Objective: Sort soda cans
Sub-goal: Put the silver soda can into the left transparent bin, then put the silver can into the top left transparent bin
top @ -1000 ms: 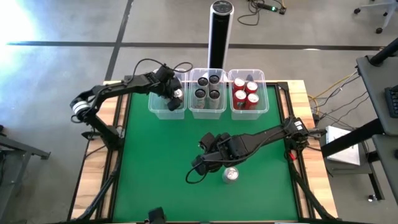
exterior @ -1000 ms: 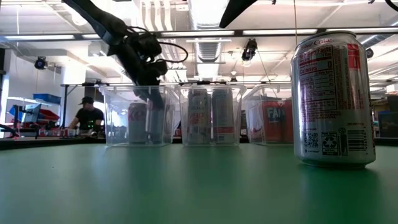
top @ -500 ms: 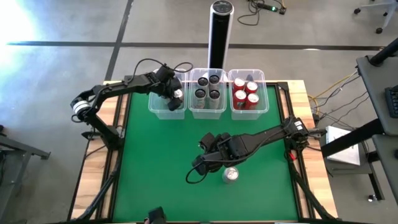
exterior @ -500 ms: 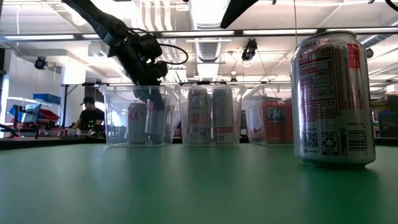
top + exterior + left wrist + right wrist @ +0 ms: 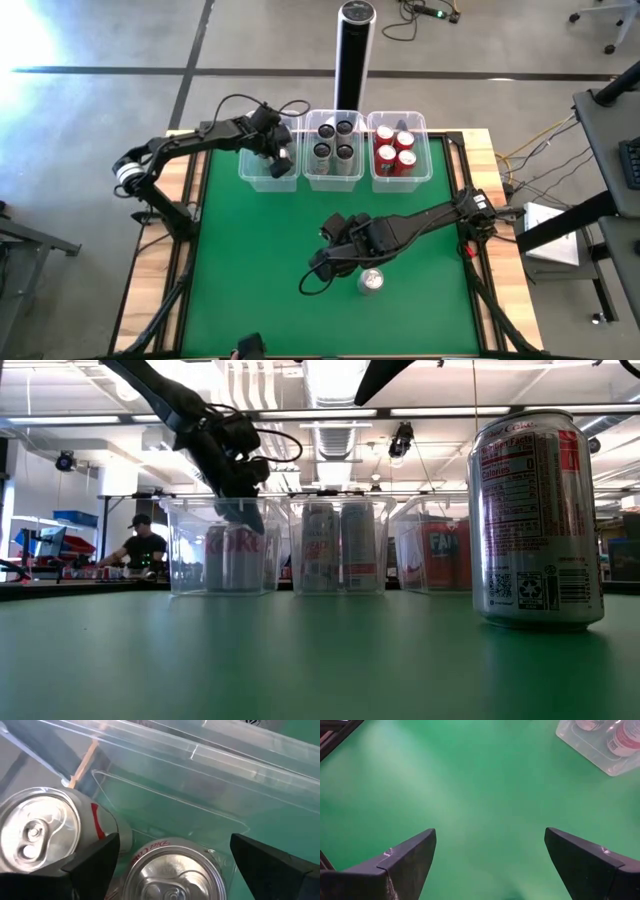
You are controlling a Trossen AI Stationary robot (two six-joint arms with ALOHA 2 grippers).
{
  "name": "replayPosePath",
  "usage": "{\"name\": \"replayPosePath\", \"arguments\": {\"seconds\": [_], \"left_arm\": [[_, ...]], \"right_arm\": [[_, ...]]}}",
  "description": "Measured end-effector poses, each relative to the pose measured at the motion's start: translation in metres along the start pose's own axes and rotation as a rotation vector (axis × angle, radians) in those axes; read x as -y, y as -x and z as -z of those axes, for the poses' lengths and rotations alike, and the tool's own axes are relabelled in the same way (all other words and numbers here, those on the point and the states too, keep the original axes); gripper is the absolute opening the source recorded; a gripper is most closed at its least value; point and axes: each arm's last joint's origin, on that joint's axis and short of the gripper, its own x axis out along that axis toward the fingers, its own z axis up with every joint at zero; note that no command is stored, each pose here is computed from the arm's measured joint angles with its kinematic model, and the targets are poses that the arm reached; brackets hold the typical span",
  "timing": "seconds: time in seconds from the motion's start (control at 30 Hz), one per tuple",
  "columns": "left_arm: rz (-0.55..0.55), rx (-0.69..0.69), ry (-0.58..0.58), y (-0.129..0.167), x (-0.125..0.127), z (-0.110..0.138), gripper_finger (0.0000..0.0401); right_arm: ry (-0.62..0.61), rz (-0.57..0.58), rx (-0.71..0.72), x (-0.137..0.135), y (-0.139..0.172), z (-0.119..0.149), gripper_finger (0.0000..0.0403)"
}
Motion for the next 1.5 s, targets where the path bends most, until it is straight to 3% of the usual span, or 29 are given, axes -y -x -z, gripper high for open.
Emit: {"name": "replayPosePath", "arguments": {"seconds": [0.13,0.37,0.5,0.63,0.87,1.03,1.17,1.37,1.5], "left_arm": [[-0.015,0.002,-0.003,0.008,0.0,-0.003,0.0363],[-0.028,0.115,0.001,0.052,0.001,-0.038,0.0363],[0.123,0.24,0.055,0.084,0.008,-0.052,0.0362],[0.305,0.326,0.082,0.111,0.031,-0.052,0.0358],[0.354,0.363,-0.067,0.142,0.099,-0.029,0.0351],[0.379,0.337,-0.134,0.148,0.143,-0.004,0.0351],[0.355,0.283,-0.136,0.134,0.164,0.014,0.0351],[0.414,0.309,-0.092,0.114,0.19,0.03,0.0351],[0.45,0.329,-0.118,0.096,0.207,0.037,0.0351]], "right_arm": [[0.009,-0.004,0.001,0.001,0.004,-0.002,0.0368],[0.098,0.007,0.032,0.005,0.025,-0.009,0.0368],[0.169,0.004,0.047,0.001,0.03,-0.001,0.0368],[0.227,0.024,-0.044,0.001,0.038,0.02,0.0368],[0.319,0.044,-0.196,-0.005,0.064,0.077,0.0368],[0.343,0.046,-0.218,-0.01,0.075,0.119,0.0368],[0.373,0.111,-0.282,-0.006,0.061,0.141,0.0368],[0.398,0.174,-0.416,0.003,0.038,0.173,0.0368],[0.345,0.133,-0.419,0.013,0.028,0.187,0.0368]]}}
